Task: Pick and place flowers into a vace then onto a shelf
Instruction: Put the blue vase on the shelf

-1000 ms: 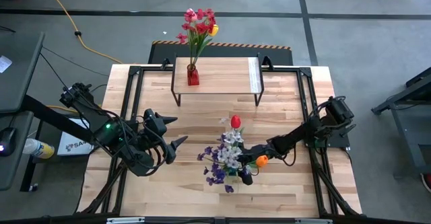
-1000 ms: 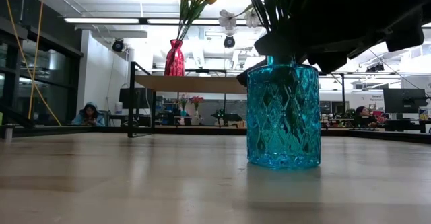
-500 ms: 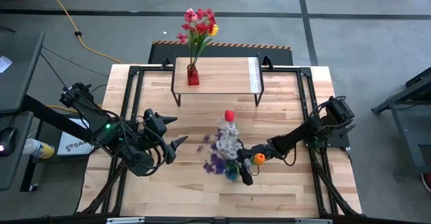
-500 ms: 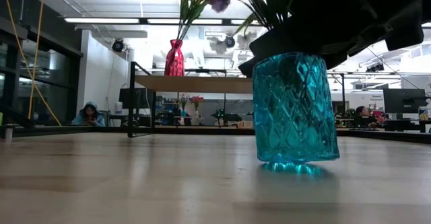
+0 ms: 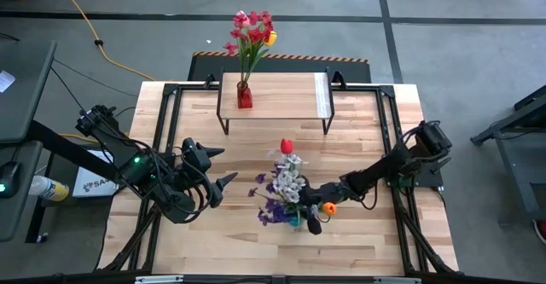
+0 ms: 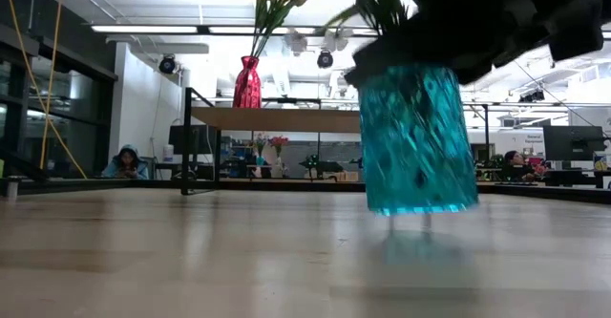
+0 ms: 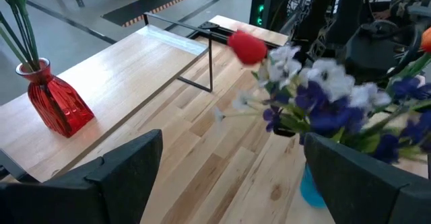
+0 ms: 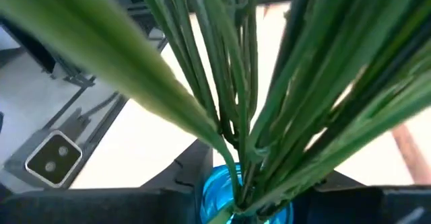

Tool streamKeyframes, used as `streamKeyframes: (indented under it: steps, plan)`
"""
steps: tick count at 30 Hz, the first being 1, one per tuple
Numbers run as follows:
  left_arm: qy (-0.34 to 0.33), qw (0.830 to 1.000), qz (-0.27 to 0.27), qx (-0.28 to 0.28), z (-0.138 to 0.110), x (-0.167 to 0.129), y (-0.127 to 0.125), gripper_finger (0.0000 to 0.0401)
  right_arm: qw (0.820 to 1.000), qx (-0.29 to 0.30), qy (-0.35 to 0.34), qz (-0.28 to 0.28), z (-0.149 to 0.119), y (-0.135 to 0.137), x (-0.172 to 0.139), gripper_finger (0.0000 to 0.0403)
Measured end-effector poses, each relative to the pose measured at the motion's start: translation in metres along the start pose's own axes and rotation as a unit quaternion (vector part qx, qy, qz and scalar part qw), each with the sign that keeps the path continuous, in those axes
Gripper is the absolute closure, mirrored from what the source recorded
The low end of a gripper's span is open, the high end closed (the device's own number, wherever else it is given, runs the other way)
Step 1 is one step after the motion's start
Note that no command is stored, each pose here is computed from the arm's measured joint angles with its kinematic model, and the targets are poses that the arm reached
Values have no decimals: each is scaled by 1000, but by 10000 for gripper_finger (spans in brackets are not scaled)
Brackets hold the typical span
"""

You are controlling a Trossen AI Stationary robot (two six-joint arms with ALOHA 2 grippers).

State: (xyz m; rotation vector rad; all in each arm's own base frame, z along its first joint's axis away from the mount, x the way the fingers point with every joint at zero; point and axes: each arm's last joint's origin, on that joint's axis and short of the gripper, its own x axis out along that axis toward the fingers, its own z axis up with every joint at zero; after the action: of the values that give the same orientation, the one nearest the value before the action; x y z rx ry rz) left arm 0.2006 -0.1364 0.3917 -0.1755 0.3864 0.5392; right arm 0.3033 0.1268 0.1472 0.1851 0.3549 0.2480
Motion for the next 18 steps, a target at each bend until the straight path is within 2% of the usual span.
streamKeyframes:
  steps: [7, 18]
  plan:
    - [0, 1000, 0, 1, 0, 0, 0, 9, 998, -8, -14, -55, 19, -3, -15, 293]
    - [3, 1000, -2, 0, 0, 0, 0, 9, 988, -18, -83, -130, 82, -35, -70, 296]
